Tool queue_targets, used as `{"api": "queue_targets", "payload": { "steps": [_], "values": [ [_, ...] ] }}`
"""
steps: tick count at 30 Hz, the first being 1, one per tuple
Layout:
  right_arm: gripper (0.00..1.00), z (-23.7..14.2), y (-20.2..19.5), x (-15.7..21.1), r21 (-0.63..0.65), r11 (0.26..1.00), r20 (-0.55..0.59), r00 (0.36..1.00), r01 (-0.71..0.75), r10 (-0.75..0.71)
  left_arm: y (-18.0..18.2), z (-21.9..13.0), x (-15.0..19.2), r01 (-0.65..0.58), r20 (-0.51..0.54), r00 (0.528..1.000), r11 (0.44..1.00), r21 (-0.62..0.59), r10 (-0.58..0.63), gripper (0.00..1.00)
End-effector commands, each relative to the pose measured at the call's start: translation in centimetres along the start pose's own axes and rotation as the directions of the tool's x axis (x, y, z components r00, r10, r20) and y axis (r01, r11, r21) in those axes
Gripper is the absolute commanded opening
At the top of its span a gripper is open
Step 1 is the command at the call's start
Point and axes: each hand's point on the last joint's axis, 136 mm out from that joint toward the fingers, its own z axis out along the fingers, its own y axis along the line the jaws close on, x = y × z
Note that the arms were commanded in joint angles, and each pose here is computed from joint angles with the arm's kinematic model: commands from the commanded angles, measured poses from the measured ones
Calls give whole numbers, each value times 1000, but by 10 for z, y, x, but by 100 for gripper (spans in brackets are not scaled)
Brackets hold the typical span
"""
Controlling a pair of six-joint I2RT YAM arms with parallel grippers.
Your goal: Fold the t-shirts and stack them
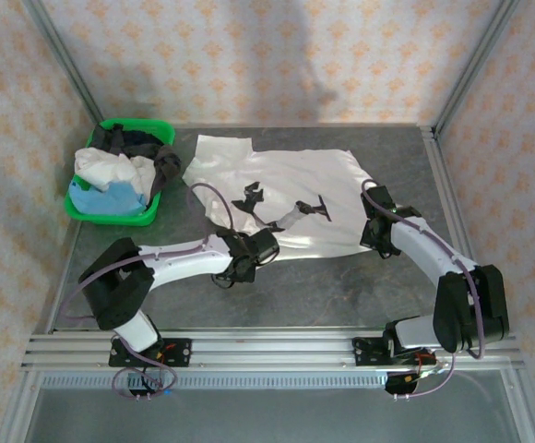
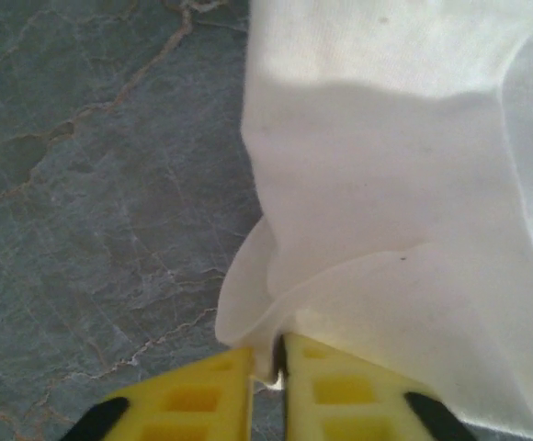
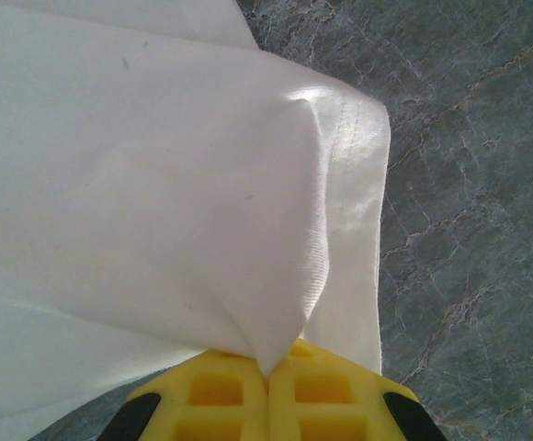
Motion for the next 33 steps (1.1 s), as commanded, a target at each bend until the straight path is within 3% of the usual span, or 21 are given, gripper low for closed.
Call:
{"api": "queue_targets", "payload": {
  "steps": [1,5,11,15,17,21,27,33],
  "values": [
    [4,-9,-9,-4,19,1000,27,999,-25,24,29,-10,-3,97,73,993,994,-47,-93,0],
    [4,-11,-9,-5,14,999,33,999,-32,31,65,-13,14,285,89,954,958,23,-286,0],
    [4,-15,-7,-8,-1,999,45,998,-41,41,116,-20,51,537,131,825,834,127,-550,0],
    [5,-17,-4,-7,-19,999,30,998,-45,46,102,-14,61,576,67,784,764,292,-617,43],
    [5,-20,-1,-5,-39,998,20,998,-54,55,100,-15,59,556,74,797,775,301,-600,51],
    [5,-23,-6,-5,-33,997,36,997,-65,66,92,-24,44,444,113,870,862,245,-480,65],
    [5,-19,-6,-8,-16,998,37,998,-58,58,43,-40,-13,215,140,960,958,192,-244,69],
    [5,-13,-6,-8,0,998,41,997,-61,61,-18,-20,-80,27,124,992,998,54,-33,71]
  ]
}}
